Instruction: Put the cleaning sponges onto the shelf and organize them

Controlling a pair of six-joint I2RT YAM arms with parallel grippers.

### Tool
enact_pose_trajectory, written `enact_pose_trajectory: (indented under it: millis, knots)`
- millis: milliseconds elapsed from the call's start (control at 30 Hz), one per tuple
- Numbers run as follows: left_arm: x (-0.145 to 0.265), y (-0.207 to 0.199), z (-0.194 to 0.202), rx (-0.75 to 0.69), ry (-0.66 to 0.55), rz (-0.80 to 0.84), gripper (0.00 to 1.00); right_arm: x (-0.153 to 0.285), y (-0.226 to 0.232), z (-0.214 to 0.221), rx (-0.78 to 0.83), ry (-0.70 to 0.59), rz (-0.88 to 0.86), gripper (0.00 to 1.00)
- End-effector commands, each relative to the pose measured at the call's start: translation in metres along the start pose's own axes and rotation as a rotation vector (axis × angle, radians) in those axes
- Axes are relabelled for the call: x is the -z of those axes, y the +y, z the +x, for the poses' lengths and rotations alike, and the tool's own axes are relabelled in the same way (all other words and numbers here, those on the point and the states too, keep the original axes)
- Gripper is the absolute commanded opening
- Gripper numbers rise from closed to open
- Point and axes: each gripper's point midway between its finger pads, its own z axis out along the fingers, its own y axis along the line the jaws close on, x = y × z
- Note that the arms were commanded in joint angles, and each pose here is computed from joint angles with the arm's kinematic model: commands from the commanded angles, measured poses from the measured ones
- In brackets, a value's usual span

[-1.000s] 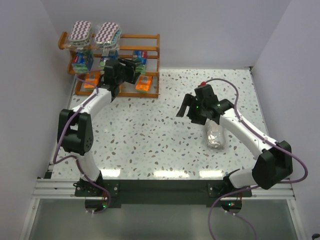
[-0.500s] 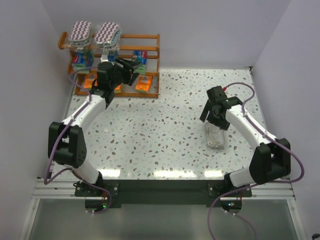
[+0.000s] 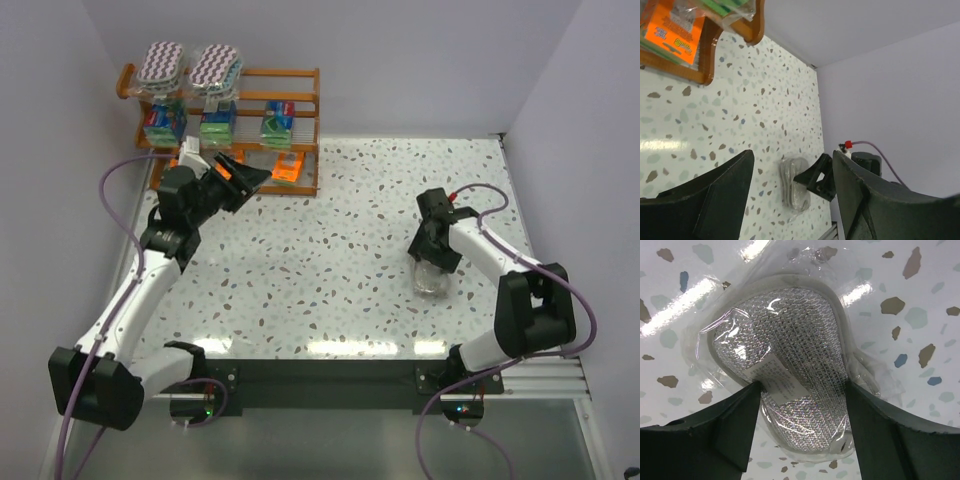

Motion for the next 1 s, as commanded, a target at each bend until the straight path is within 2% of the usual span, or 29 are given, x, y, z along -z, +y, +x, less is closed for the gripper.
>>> enact_pose_trajectory:
  millis: [0, 100, 200, 267, 300, 367, 400, 433, 467, 533, 567, 700, 867, 967]
  knots:
    - [0.024, 0.031, 0.016, -0.081, 0.049, -0.094, 0.69, -0.018, 0.028, 0.028, -0.025, 0.100, -0.147, 0.70]
    - [0.038, 0.038, 0.014, -0.110, 0.048, -0.137, 0.69, -0.012, 0.063, 0.043, -0.039, 0.150, -0.306, 0.67]
    - [0.050, 0.040, 0.009, -0.154, 0.041, -0.170, 0.69, 0.004, 0.100, 0.047, -0.032, 0.131, -0.404, 0.65]
    - [0.054, 0.043, 0.005, -0.179, 0.032, -0.192, 0.69, 0.013, 0.127, 0.070, 0.009, 0.180, -0.450, 0.65]
    - [0.058, 0.047, 0.006, -0.198, 0.038, -0.213, 0.69, 0.021, 0.143, 0.072, -0.018, 0.195, -0.473, 0.65]
    - [0.060, 0.054, 0.008, -0.207, 0.040, -0.242, 0.69, 0.029, 0.177, 0.108, 0.043, 0.283, -0.529, 0.65]
    - [0.062, 0.060, 0.011, -0.210, 0.053, -0.256, 0.69, 0.045, 0.204, 0.108, 0.062, 0.295, -0.585, 0.66]
    - [0.063, 0.063, 0.013, -0.209, 0.062, -0.265, 0.69, 0.065, 0.225, 0.132, 0.142, 0.357, -0.664, 0.66]
    - [0.063, 0.066, 0.015, -0.208, 0.069, -0.271, 0.69, 0.068, 0.240, 0.147, 0.199, 0.409, -0.698, 0.67]
    - [0.065, 0.078, 0.023, -0.208, 0.095, -0.296, 0.69, 0.122, 0.287, 0.152, 0.285, 0.411, -0.969, 0.69]
    - [0.066, 0.088, 0.028, -0.203, 0.112, -0.323, 0.69, 0.149, 0.291, 0.156, 0.323, 0.441, -1.071, 0.69]
    - [0.071, 0.123, 0.042, -0.191, 0.166, -0.412, 0.68, 0.191, 0.286, 0.124, 0.333, 0.316, -1.178, 0.74]
    - [0.081, 0.151, 0.055, -0.163, 0.216, -0.524, 0.66, 0.184, 0.259, 0.091, 0.297, 0.230, -1.116, 0.75]
    - [0.083, 0.160, 0.065, -0.146, 0.256, -0.541, 0.49, 0.160, 0.239, 0.088, 0.321, 0.183, -0.989, 0.68]
